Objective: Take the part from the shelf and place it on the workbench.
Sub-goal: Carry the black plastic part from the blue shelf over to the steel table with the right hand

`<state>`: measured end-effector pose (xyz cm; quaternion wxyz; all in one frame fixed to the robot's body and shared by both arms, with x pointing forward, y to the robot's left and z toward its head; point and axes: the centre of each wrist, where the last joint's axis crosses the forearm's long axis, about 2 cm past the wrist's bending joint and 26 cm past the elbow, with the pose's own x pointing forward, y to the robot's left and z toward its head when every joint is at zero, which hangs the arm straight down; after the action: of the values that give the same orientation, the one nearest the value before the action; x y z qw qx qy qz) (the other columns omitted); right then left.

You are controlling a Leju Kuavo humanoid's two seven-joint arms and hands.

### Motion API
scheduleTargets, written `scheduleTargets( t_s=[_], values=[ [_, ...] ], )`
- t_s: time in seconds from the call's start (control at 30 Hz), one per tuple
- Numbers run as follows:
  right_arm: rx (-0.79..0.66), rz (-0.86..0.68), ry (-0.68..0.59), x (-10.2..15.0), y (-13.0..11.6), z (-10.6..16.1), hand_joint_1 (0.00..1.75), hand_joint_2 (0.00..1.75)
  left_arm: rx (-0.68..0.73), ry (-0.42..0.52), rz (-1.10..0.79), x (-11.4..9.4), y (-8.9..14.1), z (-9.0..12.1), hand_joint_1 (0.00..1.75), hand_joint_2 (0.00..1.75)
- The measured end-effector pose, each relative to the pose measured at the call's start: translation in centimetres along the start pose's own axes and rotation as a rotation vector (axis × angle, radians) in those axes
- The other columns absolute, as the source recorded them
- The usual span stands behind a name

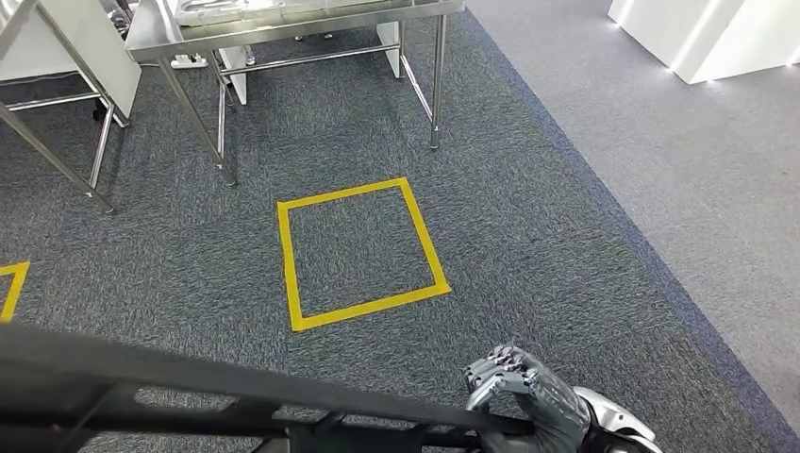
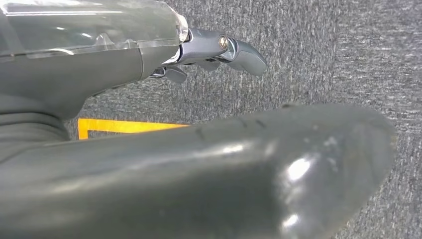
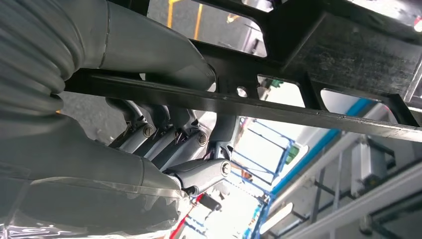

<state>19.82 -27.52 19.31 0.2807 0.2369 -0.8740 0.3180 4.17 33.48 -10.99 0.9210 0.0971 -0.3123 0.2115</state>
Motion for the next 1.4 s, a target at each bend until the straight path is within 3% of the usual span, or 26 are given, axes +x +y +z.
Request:
scheduleTargets(
  t_s=[0.47,1.0,1.4],
  values=[
    [-0.085,-0.011,-0.075,-1.3,-5.3,-3.7,1.69,1.75,0.009,-0.022,-0.005,0.7,0.5,-0.4,0.0,0.0],
    [-0.036,-0.053,0.002,-0.9,0.4,0.5,1.69,1.75,0.03,-0.021,0.028,-0.3,0.0,0.2,0.0,0.0],
    [-0.029,-0.056,0.01,0.2,1.7,1.1,1.69,1.75,0.028,-0.019,0.021,-0.4,0.1,0.2,0.0,0.0]
  ],
)
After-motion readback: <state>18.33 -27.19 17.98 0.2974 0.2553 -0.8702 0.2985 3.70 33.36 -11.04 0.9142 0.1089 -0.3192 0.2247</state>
